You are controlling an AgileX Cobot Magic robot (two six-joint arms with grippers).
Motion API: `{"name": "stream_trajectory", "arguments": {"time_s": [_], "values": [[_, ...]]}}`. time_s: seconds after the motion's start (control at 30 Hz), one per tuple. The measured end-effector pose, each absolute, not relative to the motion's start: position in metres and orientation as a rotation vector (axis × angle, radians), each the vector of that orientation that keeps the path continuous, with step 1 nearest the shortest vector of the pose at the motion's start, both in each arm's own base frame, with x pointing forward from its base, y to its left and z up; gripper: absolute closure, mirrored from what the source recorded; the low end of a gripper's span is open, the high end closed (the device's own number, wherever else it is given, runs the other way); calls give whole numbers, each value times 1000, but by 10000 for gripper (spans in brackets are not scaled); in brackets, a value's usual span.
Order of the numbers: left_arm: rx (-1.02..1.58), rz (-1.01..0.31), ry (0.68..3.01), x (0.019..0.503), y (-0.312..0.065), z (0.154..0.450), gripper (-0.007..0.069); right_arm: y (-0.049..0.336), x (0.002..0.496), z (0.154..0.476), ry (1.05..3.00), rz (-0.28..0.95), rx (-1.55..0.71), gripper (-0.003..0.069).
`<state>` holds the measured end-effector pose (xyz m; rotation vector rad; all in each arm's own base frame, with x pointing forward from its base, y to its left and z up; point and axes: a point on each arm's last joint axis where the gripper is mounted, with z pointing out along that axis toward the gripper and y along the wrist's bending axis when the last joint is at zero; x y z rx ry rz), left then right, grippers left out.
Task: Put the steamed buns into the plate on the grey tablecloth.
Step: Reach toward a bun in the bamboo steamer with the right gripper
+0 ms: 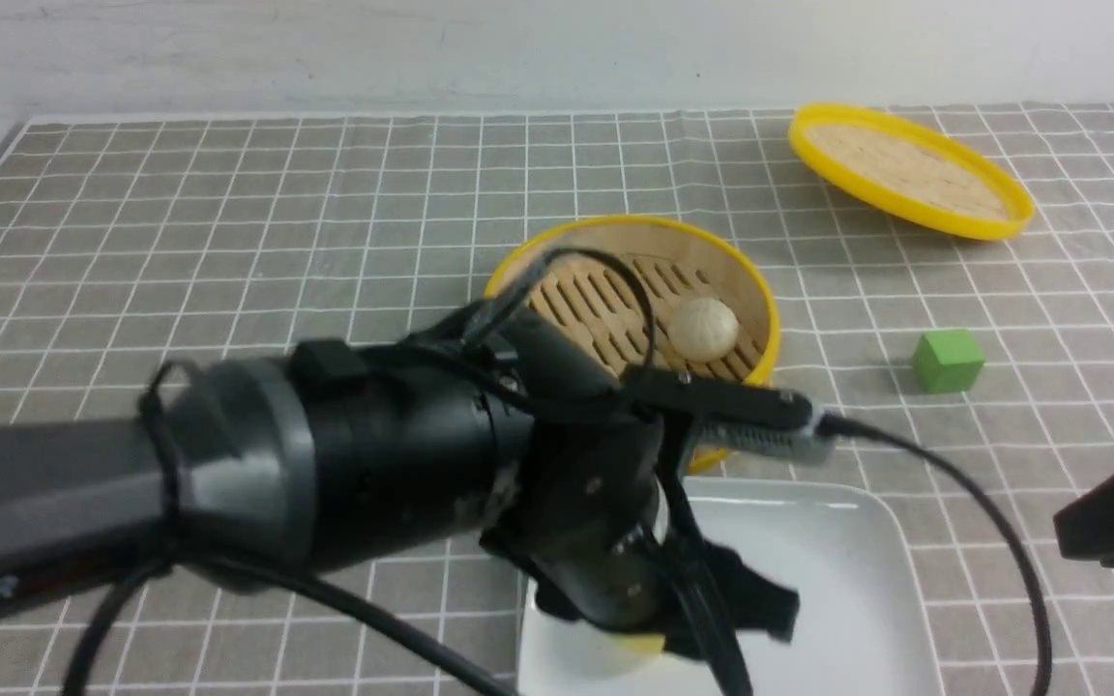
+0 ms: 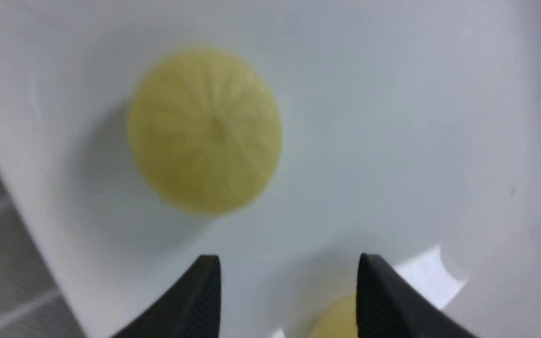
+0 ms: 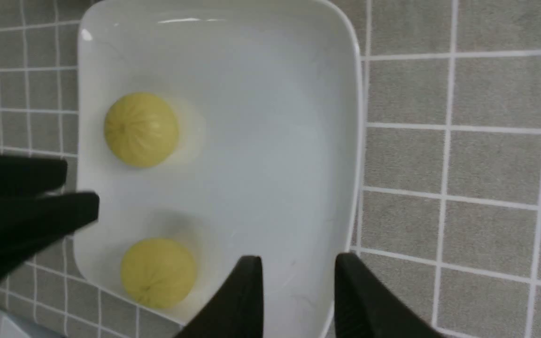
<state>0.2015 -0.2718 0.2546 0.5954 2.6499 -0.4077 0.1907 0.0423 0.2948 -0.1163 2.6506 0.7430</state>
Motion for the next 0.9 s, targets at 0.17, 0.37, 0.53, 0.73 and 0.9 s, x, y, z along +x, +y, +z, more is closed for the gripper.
{"name": "stream_trajectory", "arguments": {"time_s": [0.17,0.37,0.53,0.73,0.9], "values": [[382,-256,2542,243,-213,320,508,49,202,305,2634,831,-234,498],[248,-49,2610,260,-140,338,617,77,238,313,2612,832,-415,664],[271,-99,2718,265,-110,334,617,130,297,316,2569,711,-639,660],[279,-258,2792,265,-98,318,617,183,356,301,2568,471,-763,540],[276,-257,2796,266,-94,313,616,201,395,274,2572,341,-746,397]]}}
